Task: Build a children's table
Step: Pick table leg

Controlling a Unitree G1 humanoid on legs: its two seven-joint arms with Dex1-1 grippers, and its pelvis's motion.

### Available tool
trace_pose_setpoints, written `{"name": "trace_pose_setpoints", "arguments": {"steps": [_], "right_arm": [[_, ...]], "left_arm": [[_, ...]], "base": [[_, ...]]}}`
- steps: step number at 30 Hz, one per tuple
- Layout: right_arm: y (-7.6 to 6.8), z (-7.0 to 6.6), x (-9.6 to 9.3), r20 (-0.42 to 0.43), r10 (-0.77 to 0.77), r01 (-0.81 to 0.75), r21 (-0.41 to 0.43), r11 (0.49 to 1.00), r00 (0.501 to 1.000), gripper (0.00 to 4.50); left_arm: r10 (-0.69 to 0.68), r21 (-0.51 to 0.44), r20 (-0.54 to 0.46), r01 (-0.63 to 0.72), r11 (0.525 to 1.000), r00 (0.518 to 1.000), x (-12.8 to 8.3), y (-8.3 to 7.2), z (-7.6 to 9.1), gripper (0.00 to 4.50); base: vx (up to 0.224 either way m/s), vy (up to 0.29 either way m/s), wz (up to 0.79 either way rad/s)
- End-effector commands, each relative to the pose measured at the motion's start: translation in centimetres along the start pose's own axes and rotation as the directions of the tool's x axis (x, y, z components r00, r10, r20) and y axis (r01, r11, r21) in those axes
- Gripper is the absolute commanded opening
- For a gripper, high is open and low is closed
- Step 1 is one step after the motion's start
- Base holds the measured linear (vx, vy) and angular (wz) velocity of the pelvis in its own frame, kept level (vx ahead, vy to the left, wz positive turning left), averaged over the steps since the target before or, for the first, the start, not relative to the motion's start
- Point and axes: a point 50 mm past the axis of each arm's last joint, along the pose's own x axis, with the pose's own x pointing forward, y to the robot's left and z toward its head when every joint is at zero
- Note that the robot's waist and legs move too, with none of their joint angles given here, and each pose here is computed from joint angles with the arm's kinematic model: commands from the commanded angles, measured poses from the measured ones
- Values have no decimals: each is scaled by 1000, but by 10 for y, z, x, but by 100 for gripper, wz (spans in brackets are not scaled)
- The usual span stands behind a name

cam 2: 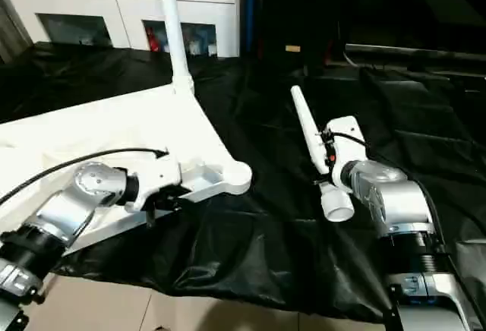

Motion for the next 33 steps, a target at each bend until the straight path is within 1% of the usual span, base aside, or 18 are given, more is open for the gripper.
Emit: {"name": "trace_pose_setpoints", "arguments": {"steps": [1,2,3,6,12,14,16,17,18,19,21,22,26,28,29,30,31,33], "right_arm": [[0,1,0,-7,5,-5,0,1000,1000,450],[-1,1,-1,-8,4,-4,-1,1000,1000,450],[-1,1,-1,-8,4,-4,-1,1000,1000,450],[-1,-1,-1,-10,3,-3,-4,1000,1000,450],[0,-1,0,-11,4,-4,-7,1000,1000,450],[0,-1,0,-12,4,-4,-8,1000,1000,450],[0,-1,0,-13,5,-5,-7,1000,1000,450],[0,-1,0,-13,5,-5,-6,1000,1000,450],[0,-1,1,-13,4,-4,-4,1000,1000,450],[0,-1,1,-13,3,-3,-3,1000,1000,450],[-1,-1,1,-14,2,-2,0,1000,1000,450],[-2,0,2,-16,0,0,3,1000,1000,450],[-5,1,5,-37,-8,9,17,1000,999,450],[-5,1,5,-37,-8,9,17,1000,999,450],[-7,0,6,-65,-12,13,20,1000,998,450],[-9,-3,6,-114,-14,16,19,1000,993,450],[-9,-4,7,-131,-17,20,20,1000,991,450],[-14,-9,8,-198,-43,50,32,998,979,450]], "left_arm": [[-54,70,31,52,996,998,4,-2,8,36],[-73,86,62,68,994,995,5,-1,11,31],[-73,86,62,68,994,995,5,-1,11,28],[-95,133,111,80,988,989,8,-1,18,19],[-129,179,156,101,979,979,10,-1,22,4],[-124,185,139,97,978,983,9,1,20,1],[-55,201,82,37,979,995,6,7,13,1],[-47,198,80,30,980,996,6,8,12,53],[-59,173,96,41,984,994,4,8,12,53],[-69,157,109,51,986,992,3,8,12,66],[-74,144,119,56,988,990,0,8,12,83],[-73,133,133,55,990,988,-3,9,12,83],[-64,106,175,46,993,983,-13,11,15,122],[-64,106,175,46,993,983,-13,11,15,122],[-53,93,192,36,995,980,-17,11,16,122],[-44,72,218,29,997,975,-22,10,19,122],[-41,66,228,27,997,973,-24,10,20,122],[-30,43,282,19,999,959,-30,6,28,122]], "base": [[0,0,0],[0,0,0],[0,0,0],[0,0,0],[0,0,0],[0,0,0],[0,0,0],[0,0,0],[0,0,0],[0,0,0],[0,0,0],[0,0,0],[0,0,0],[0,0,0],[0,0,0],[0,0,0],[0,0,0],[0,0,0]]}}
